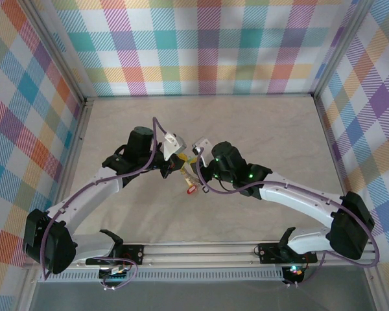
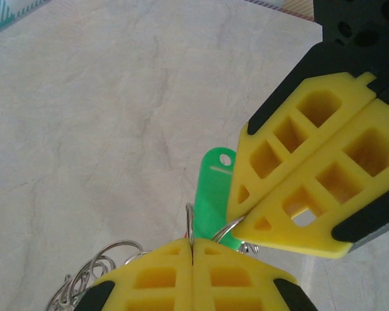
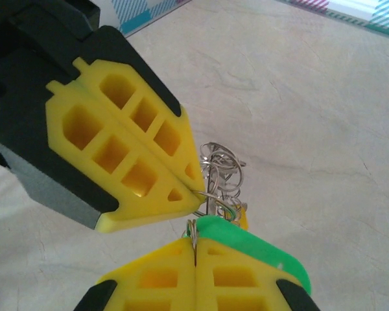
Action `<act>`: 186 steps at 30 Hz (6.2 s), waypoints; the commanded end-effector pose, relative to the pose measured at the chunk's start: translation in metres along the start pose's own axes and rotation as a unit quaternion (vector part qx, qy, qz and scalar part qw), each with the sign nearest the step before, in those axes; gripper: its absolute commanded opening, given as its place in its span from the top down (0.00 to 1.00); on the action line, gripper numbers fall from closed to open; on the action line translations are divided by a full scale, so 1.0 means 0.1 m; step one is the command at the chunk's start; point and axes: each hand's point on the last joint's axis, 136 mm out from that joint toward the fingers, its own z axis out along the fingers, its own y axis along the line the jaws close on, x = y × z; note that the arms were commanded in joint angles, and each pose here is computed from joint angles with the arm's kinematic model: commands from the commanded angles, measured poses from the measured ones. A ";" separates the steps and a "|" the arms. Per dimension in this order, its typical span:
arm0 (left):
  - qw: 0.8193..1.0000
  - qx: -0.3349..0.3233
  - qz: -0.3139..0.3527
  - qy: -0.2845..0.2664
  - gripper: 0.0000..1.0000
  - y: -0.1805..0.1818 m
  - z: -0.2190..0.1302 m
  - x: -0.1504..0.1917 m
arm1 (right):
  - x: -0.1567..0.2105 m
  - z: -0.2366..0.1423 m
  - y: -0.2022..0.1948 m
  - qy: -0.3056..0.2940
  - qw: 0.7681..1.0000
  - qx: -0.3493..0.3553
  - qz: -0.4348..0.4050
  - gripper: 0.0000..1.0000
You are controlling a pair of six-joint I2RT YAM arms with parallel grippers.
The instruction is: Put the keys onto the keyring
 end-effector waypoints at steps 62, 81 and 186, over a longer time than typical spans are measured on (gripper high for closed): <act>0.996 0.083 -0.011 -0.015 1.00 -0.37 -0.03 -0.22 | -0.13 -0.40 -0.11 -0.017 0.966 0.014 -0.257 1.00; 0.986 0.150 -0.074 0.005 1.00 -0.56 -0.15 -0.34 | -0.32 -0.42 0.14 -0.115 0.814 -0.004 -0.570 1.00; 0.971 0.153 -0.180 0.035 1.00 -0.32 -0.15 -0.32 | -0.14 -0.36 0.08 0.015 0.748 -0.050 -0.662 1.00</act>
